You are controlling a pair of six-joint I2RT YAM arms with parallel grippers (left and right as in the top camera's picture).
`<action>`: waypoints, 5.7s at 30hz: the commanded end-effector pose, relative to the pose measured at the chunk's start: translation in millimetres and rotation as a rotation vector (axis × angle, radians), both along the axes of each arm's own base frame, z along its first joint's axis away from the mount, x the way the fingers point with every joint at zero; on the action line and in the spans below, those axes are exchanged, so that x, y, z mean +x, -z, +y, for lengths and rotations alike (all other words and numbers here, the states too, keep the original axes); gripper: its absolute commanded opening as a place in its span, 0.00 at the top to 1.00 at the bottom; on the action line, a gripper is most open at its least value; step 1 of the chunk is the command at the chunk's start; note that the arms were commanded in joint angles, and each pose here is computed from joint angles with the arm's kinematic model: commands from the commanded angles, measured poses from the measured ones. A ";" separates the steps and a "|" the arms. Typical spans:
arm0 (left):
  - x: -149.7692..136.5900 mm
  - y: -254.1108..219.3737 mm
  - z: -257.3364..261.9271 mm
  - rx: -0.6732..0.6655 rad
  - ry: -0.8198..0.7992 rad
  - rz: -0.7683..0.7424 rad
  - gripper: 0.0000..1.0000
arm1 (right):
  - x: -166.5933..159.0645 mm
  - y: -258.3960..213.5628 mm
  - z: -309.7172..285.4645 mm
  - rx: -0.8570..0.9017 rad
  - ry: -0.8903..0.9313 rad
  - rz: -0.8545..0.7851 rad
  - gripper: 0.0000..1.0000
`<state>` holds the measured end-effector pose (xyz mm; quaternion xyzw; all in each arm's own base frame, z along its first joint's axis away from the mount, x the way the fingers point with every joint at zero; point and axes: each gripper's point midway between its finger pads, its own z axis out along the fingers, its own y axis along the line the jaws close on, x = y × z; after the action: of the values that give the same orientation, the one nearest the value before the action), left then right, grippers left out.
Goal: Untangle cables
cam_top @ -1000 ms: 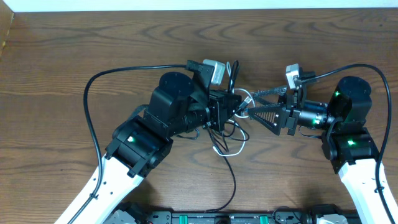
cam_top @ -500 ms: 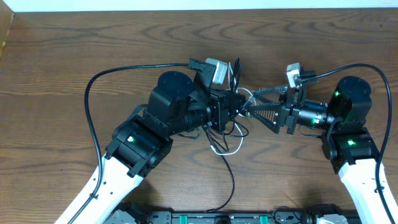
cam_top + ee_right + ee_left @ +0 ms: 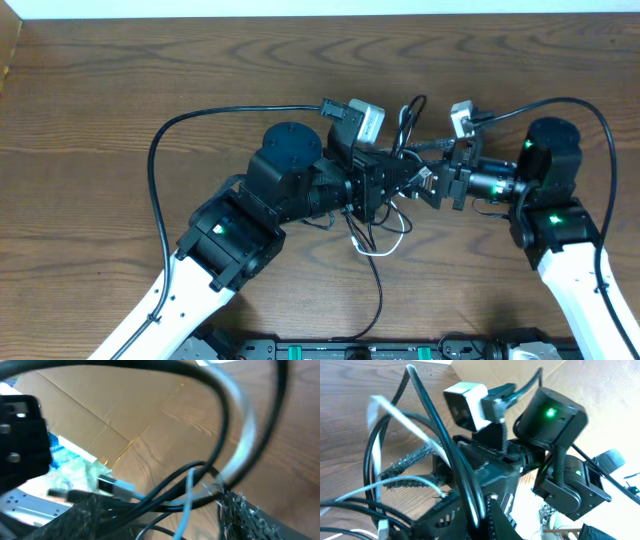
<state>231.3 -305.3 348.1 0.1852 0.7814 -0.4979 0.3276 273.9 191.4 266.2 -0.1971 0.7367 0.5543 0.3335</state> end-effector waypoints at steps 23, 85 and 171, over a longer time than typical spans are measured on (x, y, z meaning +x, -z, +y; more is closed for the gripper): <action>23.1 -3.6 21.8 0.014 -0.088 -0.012 0.93 | -18.9 -17.4 8.9 0.065 -0.153 -0.056 0.31; 28.8 23.1 19.6 0.108 -0.129 0.017 0.93 | -29.0 -47.9 -8.0 0.114 -0.142 -0.079 0.25; -15.8 -55.9 -10.5 -0.200 0.113 -0.035 0.93 | 0.0 28.1 -11.5 -0.119 0.054 0.013 0.19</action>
<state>227.9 -321.7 374.4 0.1884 0.7397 -0.5647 0.3138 268.4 183.6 243.3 -0.1845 0.7693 0.5241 0.3153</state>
